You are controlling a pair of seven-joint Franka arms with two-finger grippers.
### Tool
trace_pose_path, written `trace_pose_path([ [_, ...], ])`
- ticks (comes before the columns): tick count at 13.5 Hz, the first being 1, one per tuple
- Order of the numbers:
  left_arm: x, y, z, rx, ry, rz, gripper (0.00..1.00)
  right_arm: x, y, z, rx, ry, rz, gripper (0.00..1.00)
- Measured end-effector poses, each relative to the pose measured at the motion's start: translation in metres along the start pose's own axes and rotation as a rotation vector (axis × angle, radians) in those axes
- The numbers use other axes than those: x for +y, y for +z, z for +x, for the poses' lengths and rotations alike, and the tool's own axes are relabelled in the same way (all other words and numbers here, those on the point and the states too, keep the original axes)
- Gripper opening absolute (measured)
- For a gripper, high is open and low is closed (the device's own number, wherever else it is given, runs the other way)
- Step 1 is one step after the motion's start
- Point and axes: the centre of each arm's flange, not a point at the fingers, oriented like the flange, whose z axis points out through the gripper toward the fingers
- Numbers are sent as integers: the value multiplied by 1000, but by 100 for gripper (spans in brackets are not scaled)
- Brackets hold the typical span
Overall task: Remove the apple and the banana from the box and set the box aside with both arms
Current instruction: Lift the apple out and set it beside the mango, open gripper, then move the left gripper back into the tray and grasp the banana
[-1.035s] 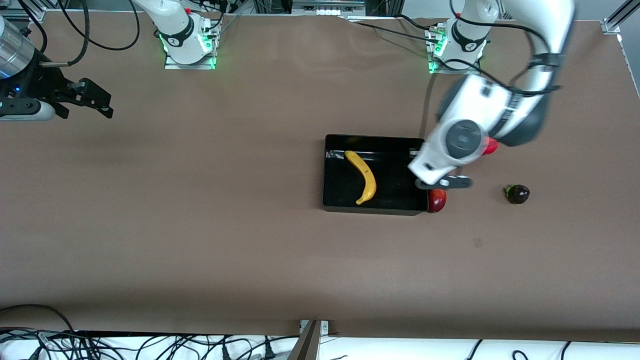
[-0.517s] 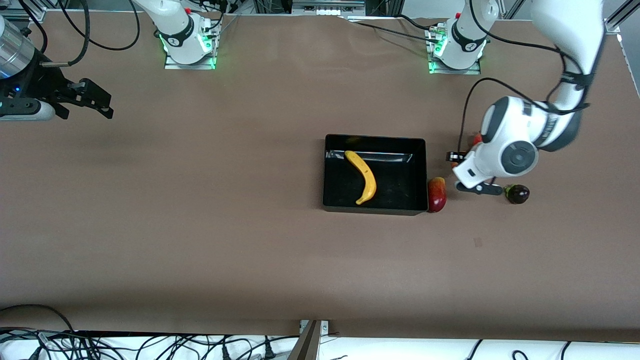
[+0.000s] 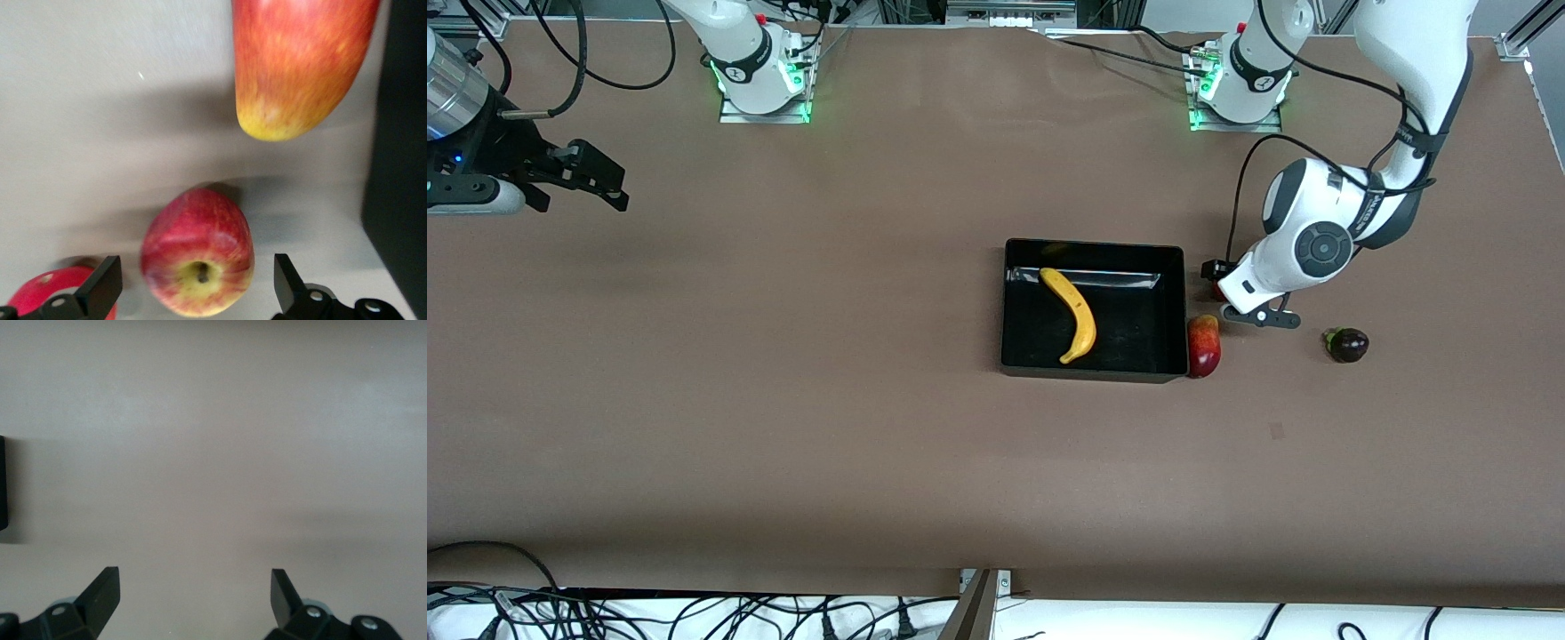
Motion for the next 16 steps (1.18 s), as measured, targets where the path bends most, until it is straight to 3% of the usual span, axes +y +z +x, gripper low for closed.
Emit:
trace_pose_path([
  [5, 57, -160, 31, 94, 35, 6, 100, 0, 0, 0, 0, 0, 0, 100],
  [7, 104, -180, 37, 122, -12, -7, 100, 0, 0, 0, 0, 0, 0, 100],
  [11, 214, -106, 54, 95, -99, -33, 100, 0, 0, 0, 0, -1, 0, 100],
  [16, 271, -23, 64, 94, -112, -76, 100, 0, 0, 0, -1, 0, 0, 100],
])
